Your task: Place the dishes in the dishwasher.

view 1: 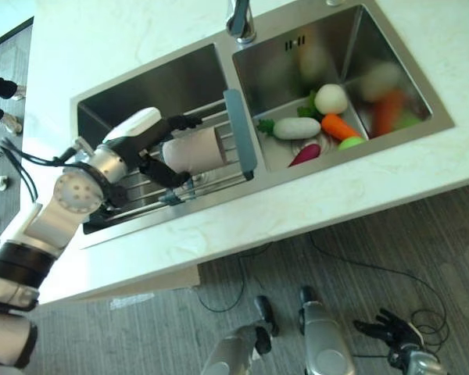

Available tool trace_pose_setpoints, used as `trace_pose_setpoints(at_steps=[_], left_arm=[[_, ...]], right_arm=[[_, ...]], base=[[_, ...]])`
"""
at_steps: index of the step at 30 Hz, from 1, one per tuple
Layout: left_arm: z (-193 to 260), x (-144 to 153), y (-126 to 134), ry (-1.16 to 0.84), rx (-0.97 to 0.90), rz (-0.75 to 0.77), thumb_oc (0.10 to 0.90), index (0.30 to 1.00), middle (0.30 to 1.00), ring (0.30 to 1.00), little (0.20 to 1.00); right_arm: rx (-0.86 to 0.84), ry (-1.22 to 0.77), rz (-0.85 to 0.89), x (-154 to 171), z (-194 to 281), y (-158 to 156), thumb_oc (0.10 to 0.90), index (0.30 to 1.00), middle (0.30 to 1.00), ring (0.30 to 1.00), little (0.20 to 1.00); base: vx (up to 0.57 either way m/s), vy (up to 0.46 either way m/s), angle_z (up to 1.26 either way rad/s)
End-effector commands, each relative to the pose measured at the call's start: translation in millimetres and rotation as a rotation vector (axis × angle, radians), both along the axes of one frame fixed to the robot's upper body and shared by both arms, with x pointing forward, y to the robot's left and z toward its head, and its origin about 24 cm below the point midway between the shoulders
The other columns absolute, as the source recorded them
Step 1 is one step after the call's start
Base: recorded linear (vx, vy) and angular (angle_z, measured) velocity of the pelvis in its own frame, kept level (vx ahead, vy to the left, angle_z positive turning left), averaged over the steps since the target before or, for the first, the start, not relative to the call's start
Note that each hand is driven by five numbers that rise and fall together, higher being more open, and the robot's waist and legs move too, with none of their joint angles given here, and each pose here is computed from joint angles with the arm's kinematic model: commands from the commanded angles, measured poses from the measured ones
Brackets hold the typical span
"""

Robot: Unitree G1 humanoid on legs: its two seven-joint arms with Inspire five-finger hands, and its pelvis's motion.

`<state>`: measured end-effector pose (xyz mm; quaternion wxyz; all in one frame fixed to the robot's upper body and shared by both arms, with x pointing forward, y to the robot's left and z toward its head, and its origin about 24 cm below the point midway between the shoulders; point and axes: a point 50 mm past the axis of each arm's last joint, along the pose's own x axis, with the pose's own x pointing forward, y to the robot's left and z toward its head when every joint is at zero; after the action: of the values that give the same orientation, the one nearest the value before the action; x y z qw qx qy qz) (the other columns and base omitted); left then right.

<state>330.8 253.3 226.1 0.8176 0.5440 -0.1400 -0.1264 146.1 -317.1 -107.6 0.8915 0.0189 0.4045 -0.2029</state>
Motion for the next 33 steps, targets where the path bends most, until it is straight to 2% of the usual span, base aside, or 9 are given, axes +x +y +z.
trace_pose_setpoints(at_steps=[1,33], left_arm=[[60.8,-3.1,10.6,-0.261,-0.073,0.061,0.800,0.900,0.900,0.900,0.900],[61.4,5.6,-1.2,-0.278,-0.095,0.079,0.800,0.900,0.900,0.900,0.900]], right_arm=[[-0.006,0.005,-0.028,-12.6,0.1,-8.1,0.800,0.900,0.900,0.900,0.900],[-0.016,-0.066,-0.007,8.6,11.2,-7.9,0.800,0.900,0.900,0.900,0.900]], base=[[0.00,0.000,0.00],[-0.01,0.001,-0.02]])
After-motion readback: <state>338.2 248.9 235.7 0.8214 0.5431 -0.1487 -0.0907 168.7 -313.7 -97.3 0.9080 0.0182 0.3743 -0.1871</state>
